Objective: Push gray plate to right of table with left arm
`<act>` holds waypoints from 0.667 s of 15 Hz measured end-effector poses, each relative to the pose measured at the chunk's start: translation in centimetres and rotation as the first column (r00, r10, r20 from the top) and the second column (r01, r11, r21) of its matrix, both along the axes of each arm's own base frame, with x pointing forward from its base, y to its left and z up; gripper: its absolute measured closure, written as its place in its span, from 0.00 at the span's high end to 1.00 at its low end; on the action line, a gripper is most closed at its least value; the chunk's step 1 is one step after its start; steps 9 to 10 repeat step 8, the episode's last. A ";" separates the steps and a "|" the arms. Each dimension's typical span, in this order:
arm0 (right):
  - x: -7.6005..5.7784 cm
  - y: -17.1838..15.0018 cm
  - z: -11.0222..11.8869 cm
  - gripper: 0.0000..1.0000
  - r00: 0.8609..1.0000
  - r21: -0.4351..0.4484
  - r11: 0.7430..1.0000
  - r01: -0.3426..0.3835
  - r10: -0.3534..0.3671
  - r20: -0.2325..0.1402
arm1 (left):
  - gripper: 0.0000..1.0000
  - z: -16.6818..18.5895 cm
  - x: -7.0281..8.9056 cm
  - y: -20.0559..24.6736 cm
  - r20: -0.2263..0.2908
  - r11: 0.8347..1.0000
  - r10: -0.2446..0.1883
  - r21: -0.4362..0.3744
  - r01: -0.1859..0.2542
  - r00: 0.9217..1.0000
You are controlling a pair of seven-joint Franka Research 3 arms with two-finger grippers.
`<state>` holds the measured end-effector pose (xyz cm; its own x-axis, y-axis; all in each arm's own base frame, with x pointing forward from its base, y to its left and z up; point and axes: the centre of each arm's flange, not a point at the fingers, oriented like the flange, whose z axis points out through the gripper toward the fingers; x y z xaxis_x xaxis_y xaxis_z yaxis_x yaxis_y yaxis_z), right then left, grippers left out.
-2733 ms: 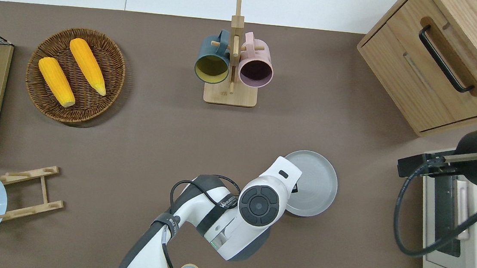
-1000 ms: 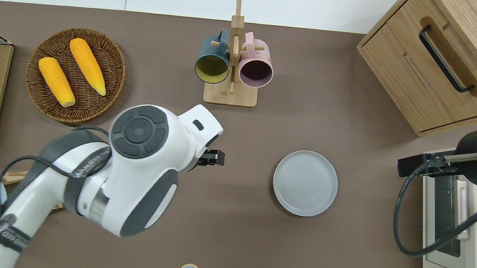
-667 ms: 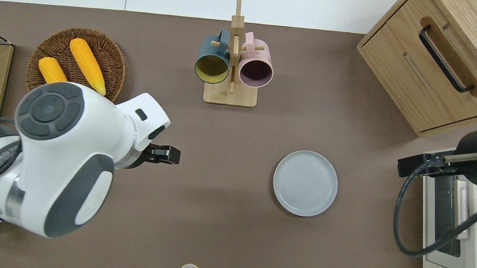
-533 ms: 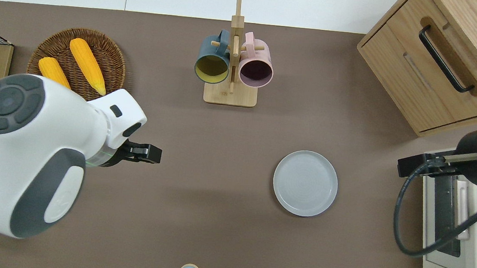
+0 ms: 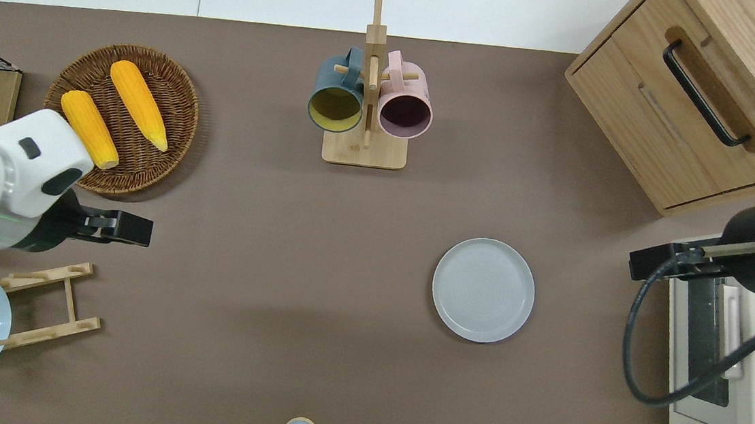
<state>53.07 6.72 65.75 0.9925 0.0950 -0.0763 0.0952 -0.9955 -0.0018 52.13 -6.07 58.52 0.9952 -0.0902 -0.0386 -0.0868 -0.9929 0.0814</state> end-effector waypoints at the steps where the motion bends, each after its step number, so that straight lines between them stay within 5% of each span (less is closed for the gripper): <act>1: 0.0 0.0 0.0 0.99 1.000 0.000 1.000 0.000 0.000 0.000 | 1.00 1.1 0.1 1.4 0.010 1.000 -0.017 -0.005 0.017 1.000; 5: 0.0 0.0 0.0 0.99 1.000 0.000 1.000 0.000 0.000 0.000 | 1.00 2.6 0.2 5.6 0.029 0.996 -0.083 0.034 0.082 0.996; 10: 0.0 0.0 0.0 0.99 1.000 0.000 1.000 0.000 0.000 0.000 | 1.00 2.6 0.2 5.6 0.027 0.995 -0.095 0.047 0.094 0.995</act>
